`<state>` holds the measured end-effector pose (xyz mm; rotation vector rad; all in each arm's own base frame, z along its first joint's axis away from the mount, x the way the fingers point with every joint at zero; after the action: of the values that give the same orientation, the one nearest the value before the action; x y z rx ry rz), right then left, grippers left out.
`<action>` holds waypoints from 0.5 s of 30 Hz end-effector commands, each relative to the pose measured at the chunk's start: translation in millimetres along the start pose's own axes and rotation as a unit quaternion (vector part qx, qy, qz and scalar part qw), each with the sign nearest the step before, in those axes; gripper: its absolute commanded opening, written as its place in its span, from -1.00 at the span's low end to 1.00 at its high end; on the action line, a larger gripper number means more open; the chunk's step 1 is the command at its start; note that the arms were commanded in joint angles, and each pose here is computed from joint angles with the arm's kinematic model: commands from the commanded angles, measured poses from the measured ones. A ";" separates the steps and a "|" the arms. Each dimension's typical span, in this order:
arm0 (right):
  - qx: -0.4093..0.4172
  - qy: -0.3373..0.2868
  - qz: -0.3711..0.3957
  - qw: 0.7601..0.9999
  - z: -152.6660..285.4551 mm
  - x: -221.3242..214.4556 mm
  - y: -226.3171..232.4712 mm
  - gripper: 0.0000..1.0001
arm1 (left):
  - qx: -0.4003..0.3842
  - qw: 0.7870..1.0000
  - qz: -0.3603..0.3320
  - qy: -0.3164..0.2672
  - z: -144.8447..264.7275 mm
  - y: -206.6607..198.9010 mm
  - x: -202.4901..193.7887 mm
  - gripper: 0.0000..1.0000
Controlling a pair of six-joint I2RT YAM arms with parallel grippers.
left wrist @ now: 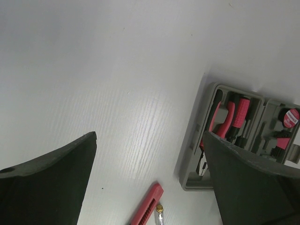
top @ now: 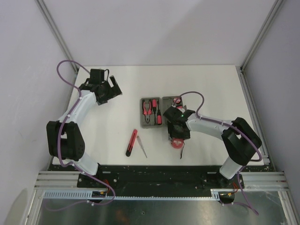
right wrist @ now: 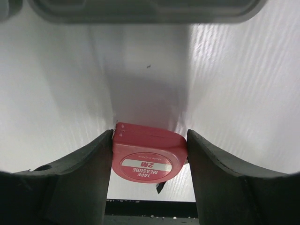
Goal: Pack the tool kit
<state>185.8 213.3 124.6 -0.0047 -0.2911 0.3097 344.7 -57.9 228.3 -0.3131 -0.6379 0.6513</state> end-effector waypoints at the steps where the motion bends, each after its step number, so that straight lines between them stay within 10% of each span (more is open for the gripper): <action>1: 0.006 -0.087 -0.007 0.996 18.6 34.1 -12.3 -0.02 | -0.023 1.000 0.000 -0.011 10.5 -4.7 4.6 0.97; 15: -0.003 -0.185 0.028 0.982 25.1 112.8 -50.1 -0.08 | -0.030 1.000 0.001 -0.008 12.8 -5.5 4.1 0.97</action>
<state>272.3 196.2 169.8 0.0488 -0.5618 0.3228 344.3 -59.6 228.7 -0.3326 -0.6286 0.6436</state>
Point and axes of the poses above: each gripper's point midway between its finger pads, its own z axis back along the fingers, its own y axis along the line the jaws close on, x = y × z, the point moved 10 cm from there along z, back along the fingers, and after that the axes turned 14 degrees about z, right-handed, at the moved point
